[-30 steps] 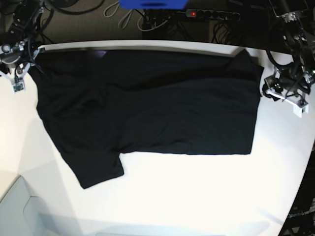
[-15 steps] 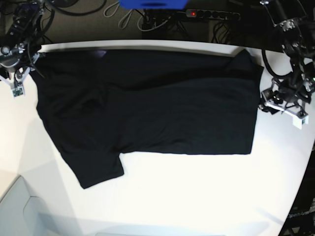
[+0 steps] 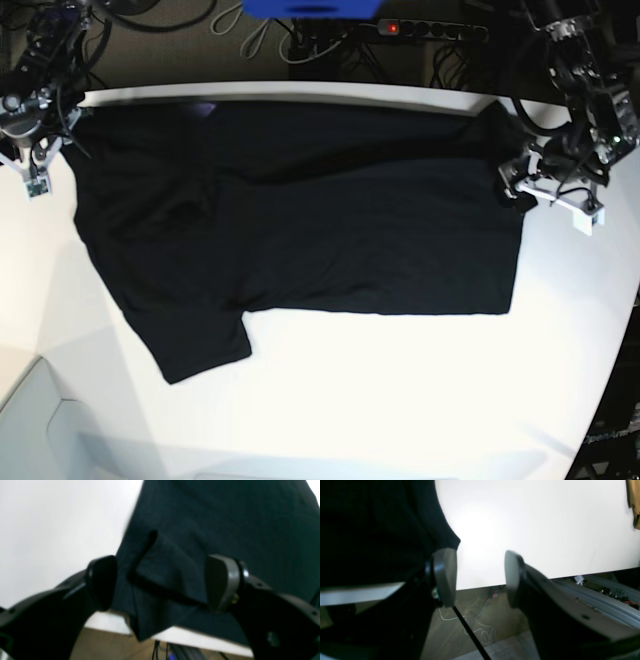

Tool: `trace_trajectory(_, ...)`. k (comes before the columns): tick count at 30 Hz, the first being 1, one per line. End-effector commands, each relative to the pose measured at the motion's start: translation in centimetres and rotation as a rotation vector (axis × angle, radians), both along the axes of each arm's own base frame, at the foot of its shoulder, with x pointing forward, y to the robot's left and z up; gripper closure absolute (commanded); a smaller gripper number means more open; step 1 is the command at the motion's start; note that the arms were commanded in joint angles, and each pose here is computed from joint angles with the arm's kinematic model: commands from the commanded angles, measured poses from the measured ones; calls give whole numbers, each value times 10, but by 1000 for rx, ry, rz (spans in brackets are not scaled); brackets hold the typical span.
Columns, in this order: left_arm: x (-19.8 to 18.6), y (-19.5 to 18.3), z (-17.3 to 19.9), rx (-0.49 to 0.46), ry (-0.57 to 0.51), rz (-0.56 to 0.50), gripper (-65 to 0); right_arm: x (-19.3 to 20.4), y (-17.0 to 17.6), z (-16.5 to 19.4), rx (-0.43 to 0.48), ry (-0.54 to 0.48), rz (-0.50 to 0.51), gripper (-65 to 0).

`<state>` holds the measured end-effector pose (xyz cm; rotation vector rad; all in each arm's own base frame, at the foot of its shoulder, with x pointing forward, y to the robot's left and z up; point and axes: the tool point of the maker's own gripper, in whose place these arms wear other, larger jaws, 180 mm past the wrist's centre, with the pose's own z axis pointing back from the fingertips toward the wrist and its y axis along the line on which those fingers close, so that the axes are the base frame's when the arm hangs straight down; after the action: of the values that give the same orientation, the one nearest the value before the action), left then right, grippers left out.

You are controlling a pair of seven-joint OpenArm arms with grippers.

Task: Layout the t-shirt on the table in an organized manner, then fold the t-shirt properly
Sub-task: 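Release the left gripper and reposition it along the folded edge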

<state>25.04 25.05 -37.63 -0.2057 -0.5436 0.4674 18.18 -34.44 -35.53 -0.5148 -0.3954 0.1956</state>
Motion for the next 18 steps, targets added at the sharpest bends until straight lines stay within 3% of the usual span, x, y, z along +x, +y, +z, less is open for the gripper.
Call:
trace_trajectory(1, 8, 2, 9, 10, -40, 3, -478, 4, -5, 9, -24, -24, -1, -310)
trace_trajectory(5, 8, -2, 6, 5, -33, -9, -364, 4, -5, 9, -24, -24, -1, -310)
trace_trajectory(7, 8, -6, 0, -6, -16, -18, -339, 4, -5, 9, -24, -24, -1, -310)
trace_trajectory(12, 3, -3, -13, -24, 23, -1, -345, 4, -5, 9, -24, -24, -1, -310)
trace_trajectory(18, 2, -3, -14, -22, 28, 1, -446, 4, -5, 9, -24, -24, -1, -310)
